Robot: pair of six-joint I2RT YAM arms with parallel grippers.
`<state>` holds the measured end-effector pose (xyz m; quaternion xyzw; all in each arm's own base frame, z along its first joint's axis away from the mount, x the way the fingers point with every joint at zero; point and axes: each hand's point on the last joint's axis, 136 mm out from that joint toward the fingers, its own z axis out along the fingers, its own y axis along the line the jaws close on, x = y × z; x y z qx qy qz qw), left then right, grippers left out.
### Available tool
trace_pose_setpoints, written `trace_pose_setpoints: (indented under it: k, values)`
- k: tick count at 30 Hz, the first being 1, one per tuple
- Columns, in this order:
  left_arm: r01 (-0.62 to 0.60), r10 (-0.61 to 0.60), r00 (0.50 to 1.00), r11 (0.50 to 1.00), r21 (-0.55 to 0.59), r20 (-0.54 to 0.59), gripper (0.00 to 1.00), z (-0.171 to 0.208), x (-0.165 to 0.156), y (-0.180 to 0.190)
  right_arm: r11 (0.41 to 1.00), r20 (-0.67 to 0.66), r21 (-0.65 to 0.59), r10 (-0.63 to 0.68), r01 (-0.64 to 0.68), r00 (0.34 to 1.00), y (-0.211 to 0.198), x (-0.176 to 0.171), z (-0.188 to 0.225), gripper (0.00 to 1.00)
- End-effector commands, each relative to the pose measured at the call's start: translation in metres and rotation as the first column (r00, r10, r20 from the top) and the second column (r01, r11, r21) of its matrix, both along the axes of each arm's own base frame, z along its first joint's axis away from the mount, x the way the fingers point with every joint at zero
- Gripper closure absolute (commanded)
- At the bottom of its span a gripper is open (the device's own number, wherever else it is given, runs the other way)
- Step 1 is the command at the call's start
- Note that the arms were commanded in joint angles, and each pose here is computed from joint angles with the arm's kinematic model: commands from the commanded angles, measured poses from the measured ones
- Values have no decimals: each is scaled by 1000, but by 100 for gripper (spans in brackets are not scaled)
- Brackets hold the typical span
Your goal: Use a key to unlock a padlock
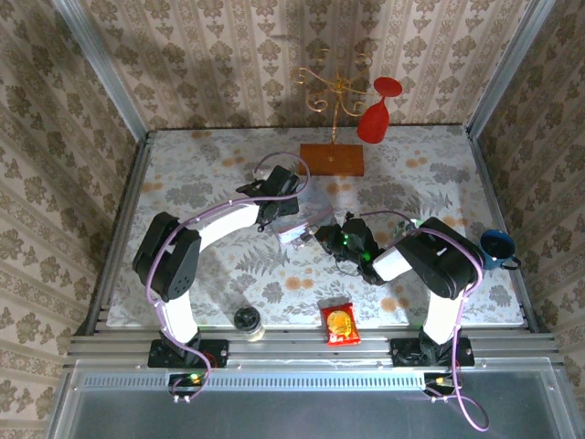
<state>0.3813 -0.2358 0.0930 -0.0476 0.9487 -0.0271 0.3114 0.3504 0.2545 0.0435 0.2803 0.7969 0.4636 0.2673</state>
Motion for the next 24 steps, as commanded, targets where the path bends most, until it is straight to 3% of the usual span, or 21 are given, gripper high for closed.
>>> trace_pose_setpoints:
  k: [1, 18, 24]
  values:
    - [6, 7, 992, 995, 104, -129, 0, -34, -24, 19, 998, 0, -46, -39, 39, 999, -14, -1, -1, 100]
    - [-3, 15, 993, 995, 97, -120, 0, -32, -22, 20, 969, -14, -245, -48, 43, 999, -53, -27, 1, 100]
    - [5, 6, 991, 997, 82, -130, 0, -35, -23, 16, 969, -3, -246, -35, 33, 999, -49, -20, 2, 100]
